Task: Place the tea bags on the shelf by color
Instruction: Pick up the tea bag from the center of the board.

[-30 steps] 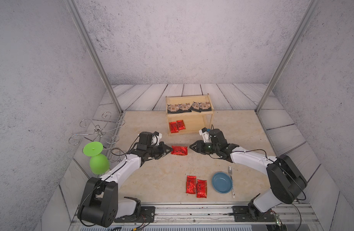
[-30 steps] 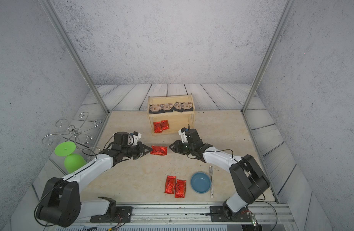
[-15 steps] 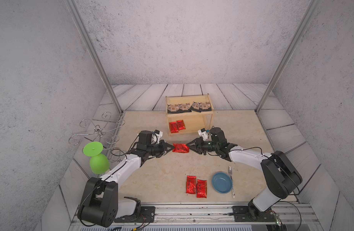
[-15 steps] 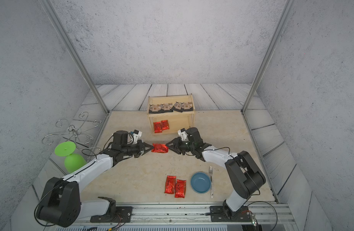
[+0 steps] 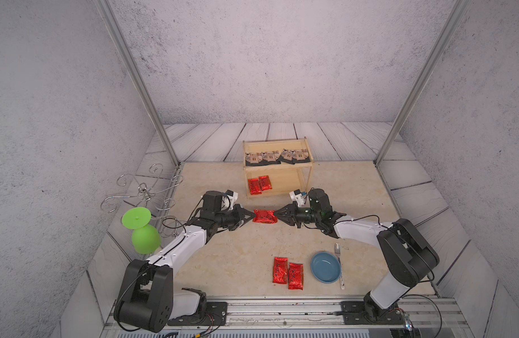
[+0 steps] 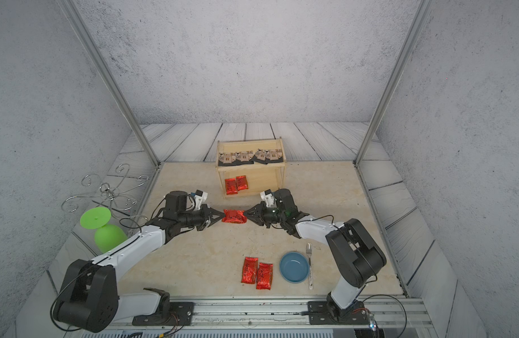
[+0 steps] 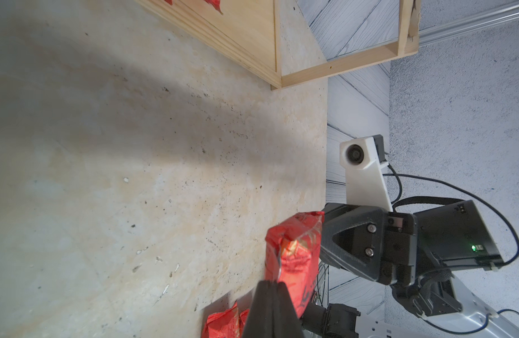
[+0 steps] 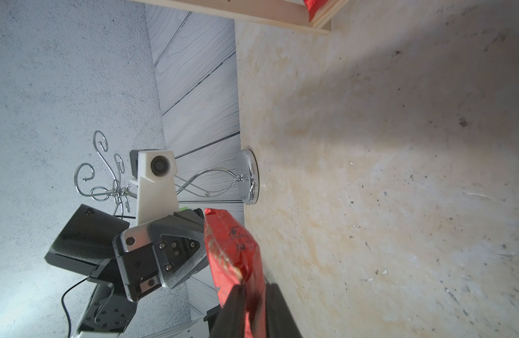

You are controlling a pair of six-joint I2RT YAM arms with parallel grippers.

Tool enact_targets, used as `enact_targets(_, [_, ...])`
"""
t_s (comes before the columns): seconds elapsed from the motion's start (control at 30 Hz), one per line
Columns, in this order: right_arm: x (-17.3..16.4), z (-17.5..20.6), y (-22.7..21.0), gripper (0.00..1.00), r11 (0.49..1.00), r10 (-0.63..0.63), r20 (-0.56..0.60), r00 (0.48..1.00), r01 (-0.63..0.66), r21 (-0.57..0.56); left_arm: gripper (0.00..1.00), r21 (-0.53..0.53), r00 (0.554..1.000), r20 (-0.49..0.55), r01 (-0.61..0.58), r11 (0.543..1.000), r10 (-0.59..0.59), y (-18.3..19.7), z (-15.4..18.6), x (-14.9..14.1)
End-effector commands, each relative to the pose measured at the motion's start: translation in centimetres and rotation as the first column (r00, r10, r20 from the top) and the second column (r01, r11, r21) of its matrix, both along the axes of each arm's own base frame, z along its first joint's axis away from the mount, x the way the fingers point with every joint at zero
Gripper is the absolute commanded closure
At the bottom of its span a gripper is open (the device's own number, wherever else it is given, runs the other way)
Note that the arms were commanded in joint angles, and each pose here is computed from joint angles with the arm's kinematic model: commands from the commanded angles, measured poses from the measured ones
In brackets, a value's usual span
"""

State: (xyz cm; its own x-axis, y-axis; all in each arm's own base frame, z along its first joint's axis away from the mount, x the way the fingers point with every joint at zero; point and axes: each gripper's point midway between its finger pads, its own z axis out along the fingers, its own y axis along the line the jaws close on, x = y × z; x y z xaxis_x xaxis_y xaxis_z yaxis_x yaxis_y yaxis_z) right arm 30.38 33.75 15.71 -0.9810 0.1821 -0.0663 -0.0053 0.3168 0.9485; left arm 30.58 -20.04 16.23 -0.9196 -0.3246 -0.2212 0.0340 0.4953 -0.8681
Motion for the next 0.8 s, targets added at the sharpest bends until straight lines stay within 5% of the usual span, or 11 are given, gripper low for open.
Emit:
enact_targets(0.0, [-0.36,0.9,0.21,0.82,0.999,0.025,0.021,0.999,-0.026,0.042,1.0,-0.03,1.0,0.025,-0.007,1.0,0.007,0.18,0.78,0.26])
enact_targets(0.37, [-0.27,0.87,0.14,0.84,0.998,0.029,0.025,0.999,-0.03,0.049,1.0,-0.04,1.0,0.023,-0.013,0.999,0.014,0.35,0.8,0.3])
enact_targets(0.77, [0.02,1.0,-0.52,1.0,0.998,0.009,0.021,1.0,-0.01,0.054,1.0,-0.044,1.0,0.022,-0.016,0.999,0.017,0.46,0.74,0.21])
